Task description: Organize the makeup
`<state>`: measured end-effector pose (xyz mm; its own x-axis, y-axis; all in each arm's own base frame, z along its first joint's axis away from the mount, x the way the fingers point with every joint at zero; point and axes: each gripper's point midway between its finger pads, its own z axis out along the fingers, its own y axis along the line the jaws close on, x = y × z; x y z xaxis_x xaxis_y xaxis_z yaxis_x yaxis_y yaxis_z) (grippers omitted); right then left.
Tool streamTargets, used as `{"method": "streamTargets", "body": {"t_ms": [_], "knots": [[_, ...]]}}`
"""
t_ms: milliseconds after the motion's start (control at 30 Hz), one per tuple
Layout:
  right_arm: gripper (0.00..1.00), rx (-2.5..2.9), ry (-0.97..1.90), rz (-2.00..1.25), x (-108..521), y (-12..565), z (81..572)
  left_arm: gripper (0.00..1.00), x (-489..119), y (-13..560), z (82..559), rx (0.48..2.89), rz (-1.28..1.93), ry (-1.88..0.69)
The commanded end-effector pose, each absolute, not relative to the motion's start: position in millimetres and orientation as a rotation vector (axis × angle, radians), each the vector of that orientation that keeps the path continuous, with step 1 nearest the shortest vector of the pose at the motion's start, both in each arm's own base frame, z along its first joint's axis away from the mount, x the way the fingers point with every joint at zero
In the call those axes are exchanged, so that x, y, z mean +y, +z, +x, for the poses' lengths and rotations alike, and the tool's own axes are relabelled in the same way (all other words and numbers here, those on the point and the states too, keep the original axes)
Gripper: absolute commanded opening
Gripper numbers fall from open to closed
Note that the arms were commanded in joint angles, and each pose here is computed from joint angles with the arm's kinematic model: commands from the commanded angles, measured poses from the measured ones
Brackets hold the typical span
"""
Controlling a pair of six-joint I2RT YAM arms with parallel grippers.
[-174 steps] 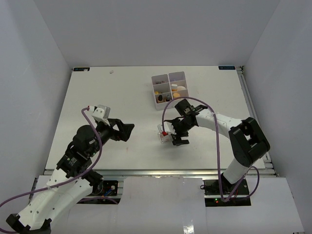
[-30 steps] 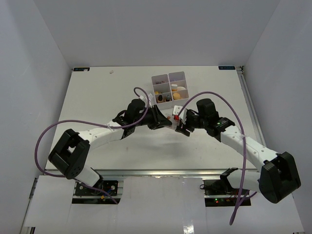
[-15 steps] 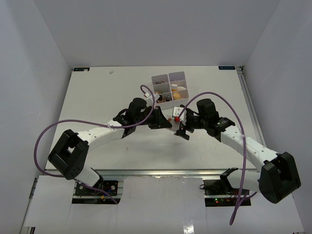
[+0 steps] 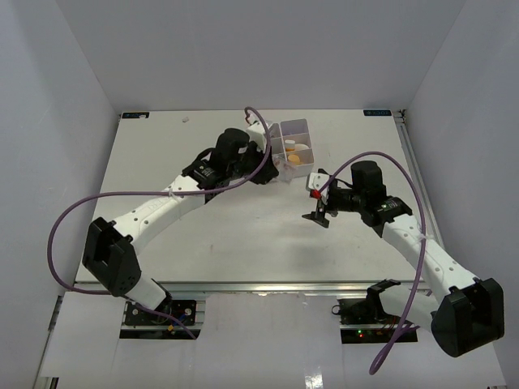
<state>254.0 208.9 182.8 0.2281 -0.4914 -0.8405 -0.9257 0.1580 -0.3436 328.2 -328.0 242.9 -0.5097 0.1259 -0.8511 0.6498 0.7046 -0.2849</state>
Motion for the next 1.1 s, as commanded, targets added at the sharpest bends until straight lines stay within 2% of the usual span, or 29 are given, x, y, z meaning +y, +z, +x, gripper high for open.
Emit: {"method": "streamTargets", "body": {"t_ms": [0, 133, 300, 500, 667, 1067], "knots": [[0.90, 1.341, 0.566, -1.485, 207, 196, 247, 0.00, -319, 274, 367, 1.871, 0.889, -0.421], [0.90, 1.343, 0.573, -1.481, 206, 194, 247, 0.00, -326, 294, 399, 1.717, 1.067, -0.242], [0.90, 1.343, 0.574, -1.473, 203, 195, 247, 0.00, -329, 287, 425, 1.577, 1.291, -0.043], [0.90, 1.349, 0.575, -1.452, 196, 196, 250, 0.00, -325, 281, 453, 1.513, 1.362, 0.091], [0.90, 1.352, 0.582, -1.438, 192, 196, 251, 0.00, -322, 280, 475, 1.493, 1.351, 0.119], [0.90, 1.379, 0.588, -1.414, 185, 192, 256, 0.00, -308, 272, 493, 1.451, 1.401, 0.138]]}}
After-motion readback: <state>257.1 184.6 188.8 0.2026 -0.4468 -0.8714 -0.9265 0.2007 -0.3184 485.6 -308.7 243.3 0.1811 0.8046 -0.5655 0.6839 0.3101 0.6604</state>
